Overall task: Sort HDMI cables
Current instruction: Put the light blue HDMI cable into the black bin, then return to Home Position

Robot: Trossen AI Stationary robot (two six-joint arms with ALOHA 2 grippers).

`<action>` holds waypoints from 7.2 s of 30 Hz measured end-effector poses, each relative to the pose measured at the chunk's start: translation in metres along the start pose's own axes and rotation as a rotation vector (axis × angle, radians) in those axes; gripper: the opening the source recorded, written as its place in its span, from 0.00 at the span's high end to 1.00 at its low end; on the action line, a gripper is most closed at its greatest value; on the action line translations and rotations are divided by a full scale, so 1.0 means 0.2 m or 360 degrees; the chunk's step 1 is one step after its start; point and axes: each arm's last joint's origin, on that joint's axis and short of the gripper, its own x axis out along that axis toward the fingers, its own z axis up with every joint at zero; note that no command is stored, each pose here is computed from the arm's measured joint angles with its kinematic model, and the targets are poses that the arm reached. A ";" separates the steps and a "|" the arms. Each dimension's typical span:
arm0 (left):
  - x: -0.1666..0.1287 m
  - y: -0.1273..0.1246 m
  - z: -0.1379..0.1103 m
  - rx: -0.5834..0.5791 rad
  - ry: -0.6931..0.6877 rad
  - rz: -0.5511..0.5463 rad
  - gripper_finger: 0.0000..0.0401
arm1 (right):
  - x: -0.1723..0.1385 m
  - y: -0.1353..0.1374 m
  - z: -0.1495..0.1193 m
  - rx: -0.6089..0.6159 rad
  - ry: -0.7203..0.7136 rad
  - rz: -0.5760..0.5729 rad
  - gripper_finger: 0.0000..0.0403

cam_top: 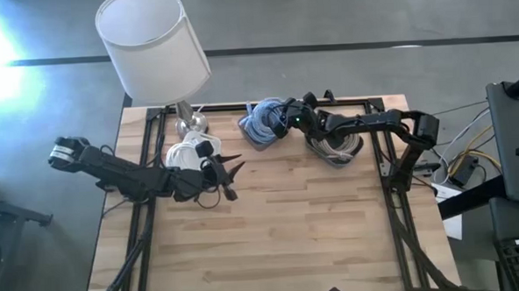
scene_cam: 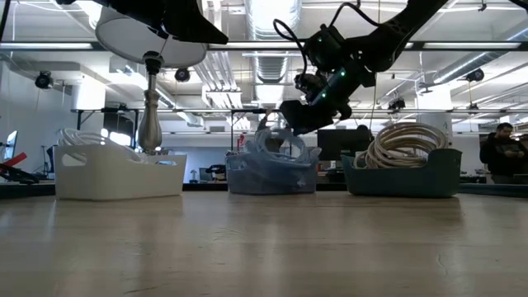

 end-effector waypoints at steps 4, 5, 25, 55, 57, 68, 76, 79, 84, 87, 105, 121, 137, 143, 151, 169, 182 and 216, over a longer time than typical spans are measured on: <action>0.00 0.00 0.00 0.0000 0.0000 0.0000 0.72 | 0.00 -0.01 0.00 -0.0003 0.0001 -0.0006 0.65; 0.00 0.00 0.00 0.0000 0.0000 0.0000 0.72 | 0.00 -0.01 0.00 -0.0003 0.0001 -0.0006 0.64; -0.06 0.08 0.03 -0.0111 0.0031 0.0230 0.72 | -0.36 0.26 0.18 -0.0470 0.0227 0.0472 0.70; -0.45 0.31 -0.39 -0.0505 -0.0224 -0.0378 0.72 | -1.10 -0.23 -0.26 -0.0106 -0.0640 0.0985 0.68; -0.46 0.30 -0.42 -0.0502 -0.0291 -0.0424 0.72 | -1.11 -0.24 -0.29 -0.0108 -0.0662 0.1085 0.68; -0.48 0.27 -0.56 -0.0492 -0.0566 -0.0532 0.72 | -1.15 -0.32 -0.42 -0.0176 -0.0804 0.1332 0.67; -0.51 0.29 -0.61 -0.0558 -0.0676 -0.0506 0.72 | -1.13 -0.35 -0.51 -0.0190 -0.0837 0.1327 0.69; -0.51 0.29 -0.63 -0.0561 -0.0694 -0.0522 0.72 | -1.12 -0.35 -0.53 -0.0192 -0.0866 0.1343 0.69; -0.51 0.29 -0.66 -0.0562 -0.0720 -0.0529 0.72 | -1.14 -0.35 -0.56 -0.0274 -0.0972 0.1532 0.69; -0.51 0.30 -0.67 -0.0588 -0.0694 -0.0539 0.72 | -1.14 -0.35 -0.57 -0.0282 -0.1010 0.1583 0.70; -0.49 0.26 -0.73 -0.0657 -0.0468 -0.0619 0.72 | -1.11 -0.34 -0.65 -0.0226 -0.0928 0.1598 0.71; -0.49 0.26 -0.73 -0.0666 -0.0462 -0.0622 0.72 | -1.03 -0.31 -0.79 -0.0045 -0.0795 0.1648 0.72; -0.49 0.26 -0.73 -0.0659 -0.0454 -0.0625 0.72 | -1.04 -0.32 -0.78 -0.0081 -0.0869 0.1636 0.72; -0.49 0.26 -0.73 -0.0660 -0.0455 -0.0625 0.72 | -1.08 -0.36 -0.76 -0.0057 -0.1041 0.1628 0.72; -0.49 0.26 -0.73 -0.0660 -0.0455 -0.0625 0.72 | -1.09 -0.40 -0.78 -0.0033 -0.1035 0.1638 0.72; -0.49 0.26 -0.73 -0.0653 -0.0446 -0.0626 0.72 | -1.07 -0.39 -0.84 -0.0040 -0.0788 0.1650 0.68; -0.49 0.26 -0.73 -0.0651 -0.0443 -0.0627 0.72 | -1.05 -0.38 -0.85 -0.0111 -0.0748 0.1633 0.72; -0.49 0.26 -0.73 -0.0652 -0.0444 -0.0627 0.72 | -1.05 -0.38 -0.85 -0.0109 -0.0747 0.1634 0.74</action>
